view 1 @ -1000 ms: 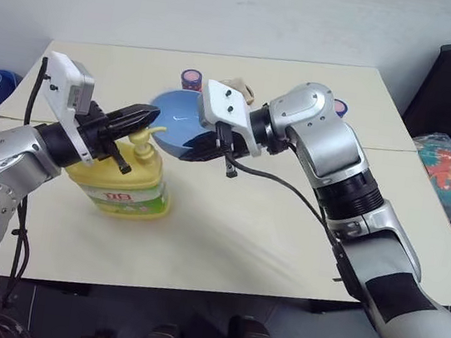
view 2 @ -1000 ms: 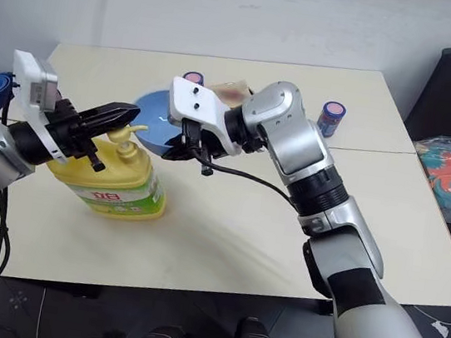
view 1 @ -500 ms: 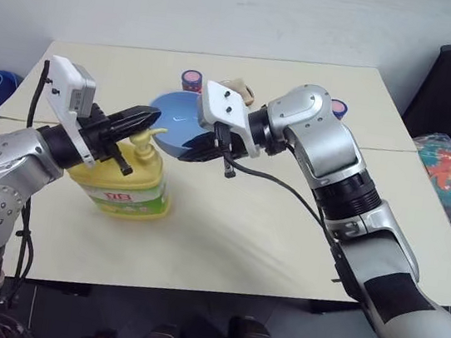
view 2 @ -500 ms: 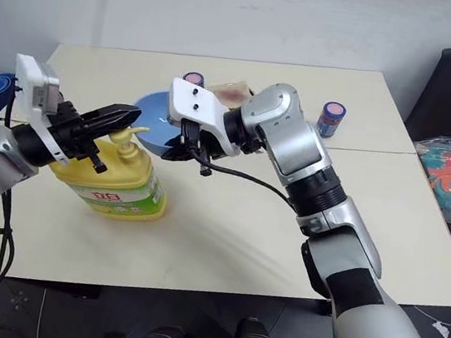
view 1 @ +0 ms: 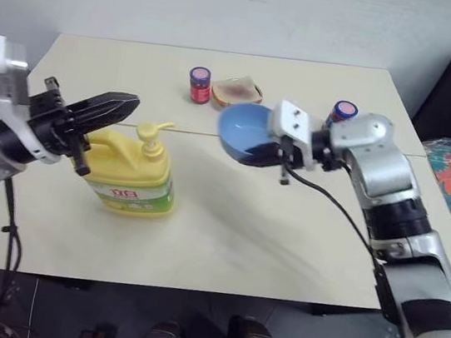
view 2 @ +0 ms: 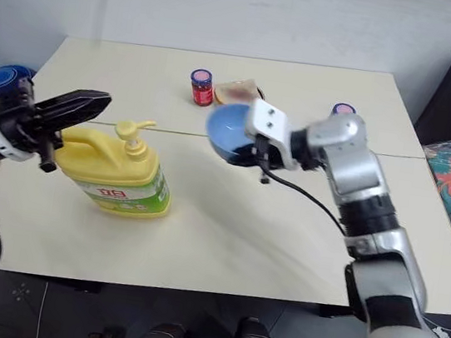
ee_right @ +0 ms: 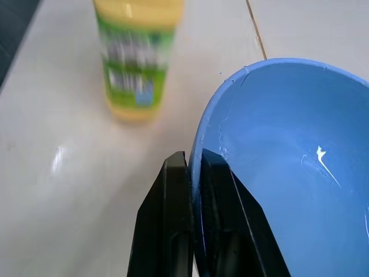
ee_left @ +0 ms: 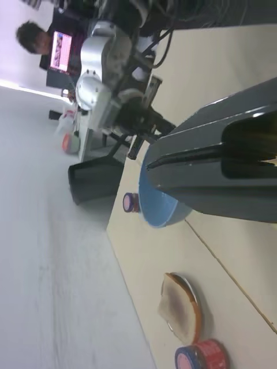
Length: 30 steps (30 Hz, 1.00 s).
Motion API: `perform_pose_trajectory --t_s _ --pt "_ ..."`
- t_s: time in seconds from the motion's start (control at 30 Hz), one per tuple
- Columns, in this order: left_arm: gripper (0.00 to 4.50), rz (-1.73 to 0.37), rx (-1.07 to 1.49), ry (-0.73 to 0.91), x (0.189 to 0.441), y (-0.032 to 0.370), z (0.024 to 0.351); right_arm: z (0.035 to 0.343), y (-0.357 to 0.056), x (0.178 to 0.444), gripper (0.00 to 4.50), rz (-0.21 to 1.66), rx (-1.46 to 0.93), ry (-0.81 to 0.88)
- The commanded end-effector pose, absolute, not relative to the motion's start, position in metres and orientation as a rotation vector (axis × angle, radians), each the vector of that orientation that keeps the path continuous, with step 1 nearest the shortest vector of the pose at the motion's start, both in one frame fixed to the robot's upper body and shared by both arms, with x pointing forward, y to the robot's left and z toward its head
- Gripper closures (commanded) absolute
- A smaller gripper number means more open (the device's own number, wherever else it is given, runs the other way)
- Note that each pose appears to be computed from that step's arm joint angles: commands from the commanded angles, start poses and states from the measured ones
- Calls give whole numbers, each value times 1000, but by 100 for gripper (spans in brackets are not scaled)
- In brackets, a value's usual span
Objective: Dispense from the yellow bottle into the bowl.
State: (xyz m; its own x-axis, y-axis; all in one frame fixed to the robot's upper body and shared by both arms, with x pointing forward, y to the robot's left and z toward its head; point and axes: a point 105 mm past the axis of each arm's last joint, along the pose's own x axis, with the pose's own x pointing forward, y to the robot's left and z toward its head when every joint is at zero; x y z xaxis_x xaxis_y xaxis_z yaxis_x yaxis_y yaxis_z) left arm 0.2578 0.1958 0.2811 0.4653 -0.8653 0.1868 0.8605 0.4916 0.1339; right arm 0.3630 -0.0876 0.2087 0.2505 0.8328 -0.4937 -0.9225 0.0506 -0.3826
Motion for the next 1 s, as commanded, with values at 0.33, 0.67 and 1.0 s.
perform_pose_trajectory --t_s 0.33,0.67,1.0 --pt "448 -1189 130 33 219 171 203 134 -178 360 450 1141 -741 247" --pt "390 -1024 221 64 231 198 157 125 -198 333 295 1163 -518 46" --pt "83 -794 199 118 218 247 117 161 -197 265 0 1086 -252 -238"
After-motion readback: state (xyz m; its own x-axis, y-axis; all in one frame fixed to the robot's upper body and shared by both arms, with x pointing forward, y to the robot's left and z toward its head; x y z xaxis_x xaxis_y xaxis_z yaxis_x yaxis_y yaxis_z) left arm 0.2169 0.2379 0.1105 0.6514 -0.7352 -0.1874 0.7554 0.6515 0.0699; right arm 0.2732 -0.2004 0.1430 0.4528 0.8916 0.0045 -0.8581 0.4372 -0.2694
